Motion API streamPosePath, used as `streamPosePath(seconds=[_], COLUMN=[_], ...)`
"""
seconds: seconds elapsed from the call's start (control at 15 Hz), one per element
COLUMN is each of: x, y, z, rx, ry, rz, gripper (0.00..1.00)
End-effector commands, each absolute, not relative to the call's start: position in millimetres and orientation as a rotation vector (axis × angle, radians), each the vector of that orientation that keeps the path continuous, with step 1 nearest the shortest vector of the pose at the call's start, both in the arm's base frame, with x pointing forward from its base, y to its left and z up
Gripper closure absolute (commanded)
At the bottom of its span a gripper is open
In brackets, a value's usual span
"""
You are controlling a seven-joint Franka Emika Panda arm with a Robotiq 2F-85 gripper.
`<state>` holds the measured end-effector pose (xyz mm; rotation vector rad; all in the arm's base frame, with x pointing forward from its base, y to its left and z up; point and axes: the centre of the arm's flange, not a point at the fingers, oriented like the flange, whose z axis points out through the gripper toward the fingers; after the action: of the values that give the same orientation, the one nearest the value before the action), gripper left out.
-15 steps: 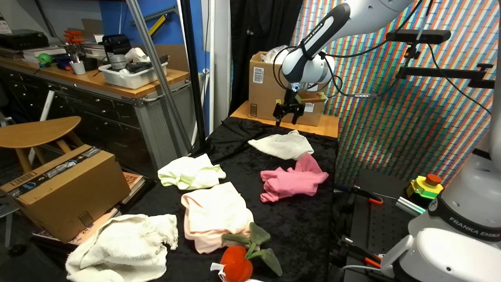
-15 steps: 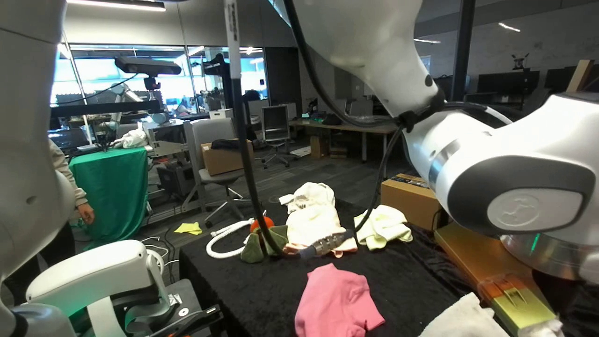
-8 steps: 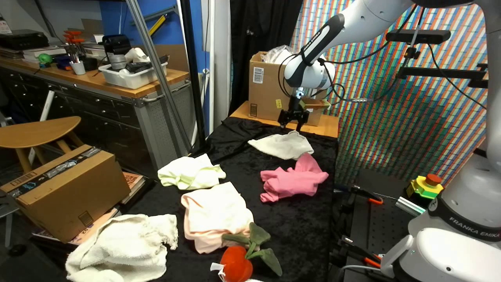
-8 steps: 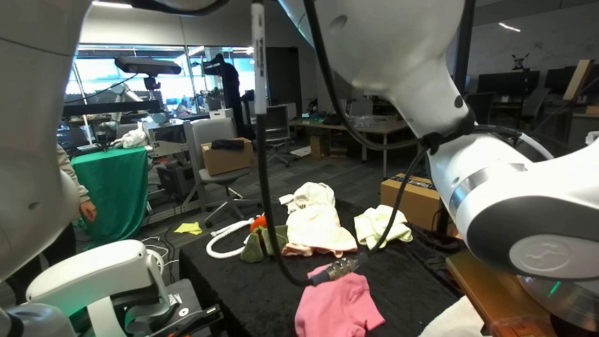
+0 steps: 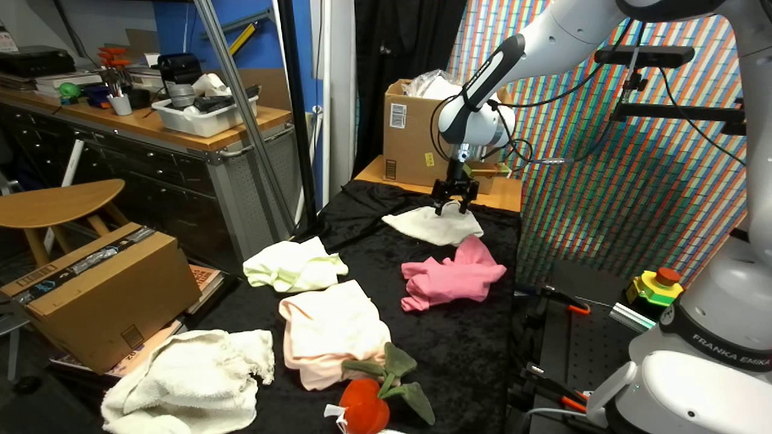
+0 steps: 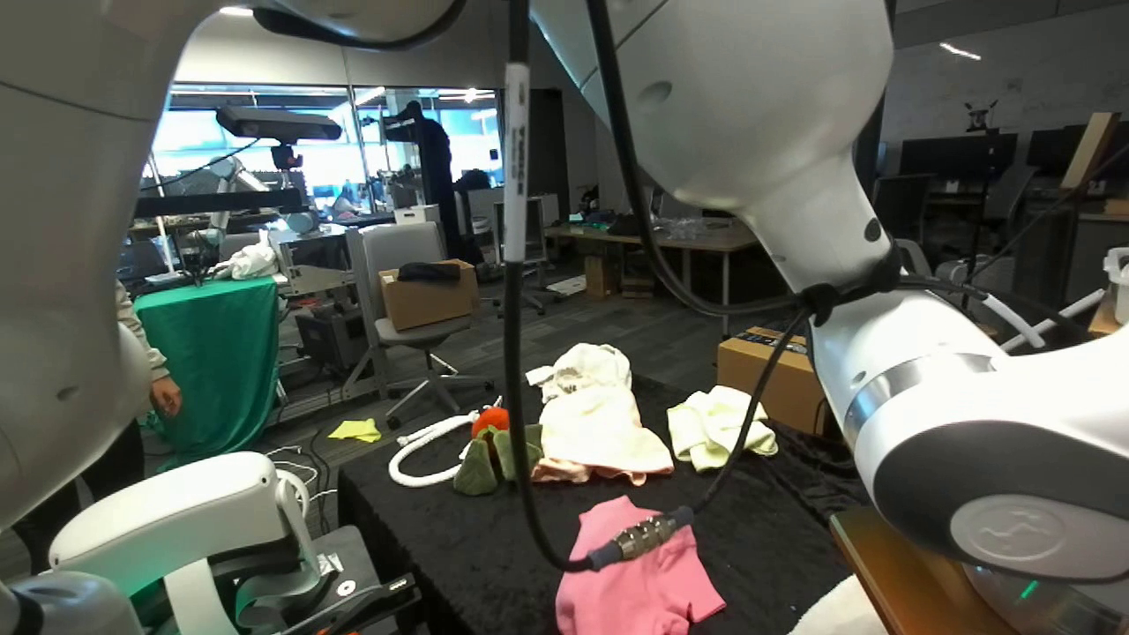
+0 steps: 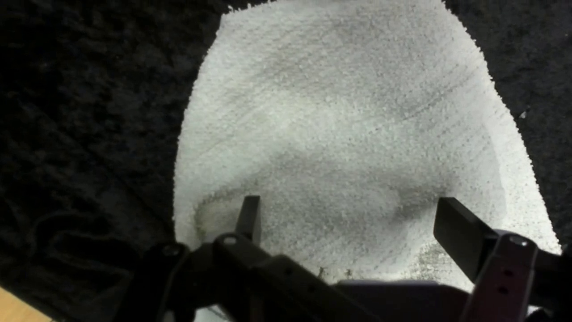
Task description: Move all the clothes, the orange object and put together on the left side of the table
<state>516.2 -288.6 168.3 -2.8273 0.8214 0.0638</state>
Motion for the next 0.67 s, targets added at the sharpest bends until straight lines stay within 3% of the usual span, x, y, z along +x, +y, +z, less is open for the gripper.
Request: streamPosePath(seconds=[0.0, 0.6], x=[517, 527], y=[-292, -270], z=[162, 162], rx=[-2.796, -2.767], ry=[0.811, 0.727], rz=[0.075, 0.08], gripper=[0.0, 0.0])
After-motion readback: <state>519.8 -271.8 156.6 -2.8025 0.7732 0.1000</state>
